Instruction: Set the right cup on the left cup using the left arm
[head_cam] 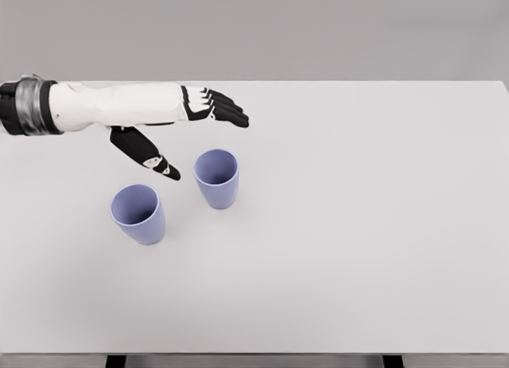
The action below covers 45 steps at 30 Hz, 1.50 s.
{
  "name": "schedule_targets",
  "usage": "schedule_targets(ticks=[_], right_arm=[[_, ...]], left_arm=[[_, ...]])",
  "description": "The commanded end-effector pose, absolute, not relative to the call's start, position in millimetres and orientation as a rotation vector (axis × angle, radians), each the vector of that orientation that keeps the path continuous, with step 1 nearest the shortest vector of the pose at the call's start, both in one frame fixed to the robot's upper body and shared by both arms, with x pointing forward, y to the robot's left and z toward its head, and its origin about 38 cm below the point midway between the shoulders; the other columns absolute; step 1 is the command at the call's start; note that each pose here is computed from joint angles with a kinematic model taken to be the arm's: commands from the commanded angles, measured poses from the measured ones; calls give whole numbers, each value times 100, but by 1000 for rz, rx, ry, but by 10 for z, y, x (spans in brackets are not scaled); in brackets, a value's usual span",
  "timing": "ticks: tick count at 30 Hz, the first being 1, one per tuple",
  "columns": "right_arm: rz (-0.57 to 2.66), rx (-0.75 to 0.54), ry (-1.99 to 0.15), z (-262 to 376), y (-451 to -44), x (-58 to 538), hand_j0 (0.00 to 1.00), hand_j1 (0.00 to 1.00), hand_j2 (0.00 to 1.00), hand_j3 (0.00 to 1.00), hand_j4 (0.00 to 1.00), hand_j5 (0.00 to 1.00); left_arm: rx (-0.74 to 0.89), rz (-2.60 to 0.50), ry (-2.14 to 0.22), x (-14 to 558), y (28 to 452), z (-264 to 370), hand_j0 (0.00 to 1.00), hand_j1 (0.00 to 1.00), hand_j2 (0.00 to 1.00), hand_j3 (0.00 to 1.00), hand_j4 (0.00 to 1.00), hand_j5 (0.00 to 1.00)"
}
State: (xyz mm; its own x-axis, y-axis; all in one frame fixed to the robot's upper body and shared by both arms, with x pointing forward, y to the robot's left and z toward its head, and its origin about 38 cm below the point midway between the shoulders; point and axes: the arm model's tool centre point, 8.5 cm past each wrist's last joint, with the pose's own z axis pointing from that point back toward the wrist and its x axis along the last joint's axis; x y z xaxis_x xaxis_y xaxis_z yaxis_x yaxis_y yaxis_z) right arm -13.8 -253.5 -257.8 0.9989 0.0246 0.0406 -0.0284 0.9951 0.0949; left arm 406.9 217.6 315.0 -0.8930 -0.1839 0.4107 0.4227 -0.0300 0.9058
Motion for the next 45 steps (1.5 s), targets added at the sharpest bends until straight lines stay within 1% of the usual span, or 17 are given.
schedule_targets(ticks=[1, 3, 7, 14, 17, 21, 22, 25, 27, 38, 41, 43, 45], right_arm=[[28, 94, -42, -2579, -2537, -132, 100, 100, 100, 100, 100, 100], [11, 96, -5, -2568, -2530, -305, 100, 100, 100, 100, 100, 100], [14, 96, -8, -2569, -2531, -304, 100, 100, 100, 100, 100, 100], [15, 96, -6, -2568, -2531, -309, 100, 100, 100, 100, 100, 100], [16, 96, -8, -2569, -2531, -304, 100, 100, 100, 100, 100, 100], [16, 96, -8, -2569, -2531, -304, 100, 100, 100, 100, 100, 100], [15, 96, -6, -2568, -2531, -309, 100, 100, 100, 100, 100, 100], [15, 96, -6, -2568, -2531, -309, 100, 100, 100, 100, 100, 100], [15, 96, -6, -2568, -2531, -309, 100, 100, 100, 100, 100, 100], [15, 96, -6, -2568, -2531, -309, 100, 100, 100, 100, 100, 100], [15, 96, -6, -2568, -2531, -309, 100, 100, 100, 100, 100, 100], [15, 96, -6, -2568, -2531, -309, 100, 100, 100, 100, 100, 100], [15, 96, -6, -2568, -2531, -309, 100, 100, 100, 100, 100, 100]], left_arm=[[-254, -1984, -1844, 4048, 2152, 3159, 100, 100, 100, 100, 100, 100], [-247, -1992, -1840, 4049, 2147, 3152, 100, 100, 100, 100, 100, 100], [-244, -1998, -1842, 4052, 2135, 3161, 100, 100, 100, 100, 100, 100], [-99, -2068, -1740, 4205, 2231, 2973, 100, 100, 100, 100, 100, 100], [-99, -2015, -1703, 4418, 2203, 2764, 100, 100, 100, 100, 100, 100], [-89, -2023, -1625, 4461, 2197, 2424, 100, 100, 100, 100, 100, 100], [-108, -2026, -1624, 4446, 2134, 2356, 100, 100, 100, 100, 100, 100], [-133, -2029, -1639, 4437, 2027, 2329, 100, 100, 100, 100, 100, 100], [-105, -2063, -1623, 4445, 1993, 2305, 100, 100, 100, 100, 100, 100], [-97, -2052, -1595, 4476, 2046, 2225, 100, 100, 100, 100, 100, 100], [-79, -2039, -1568, 4525, 2119, 2176, 100, 100, 100, 100, 100, 100], [-24, -2072, -1519, 4578, 2157, 2101, 100, 100, 100, 100, 100, 100], [-30, -2055, -1542, 4601, 2088, 2080, 100, 100, 100, 100, 100, 100]])
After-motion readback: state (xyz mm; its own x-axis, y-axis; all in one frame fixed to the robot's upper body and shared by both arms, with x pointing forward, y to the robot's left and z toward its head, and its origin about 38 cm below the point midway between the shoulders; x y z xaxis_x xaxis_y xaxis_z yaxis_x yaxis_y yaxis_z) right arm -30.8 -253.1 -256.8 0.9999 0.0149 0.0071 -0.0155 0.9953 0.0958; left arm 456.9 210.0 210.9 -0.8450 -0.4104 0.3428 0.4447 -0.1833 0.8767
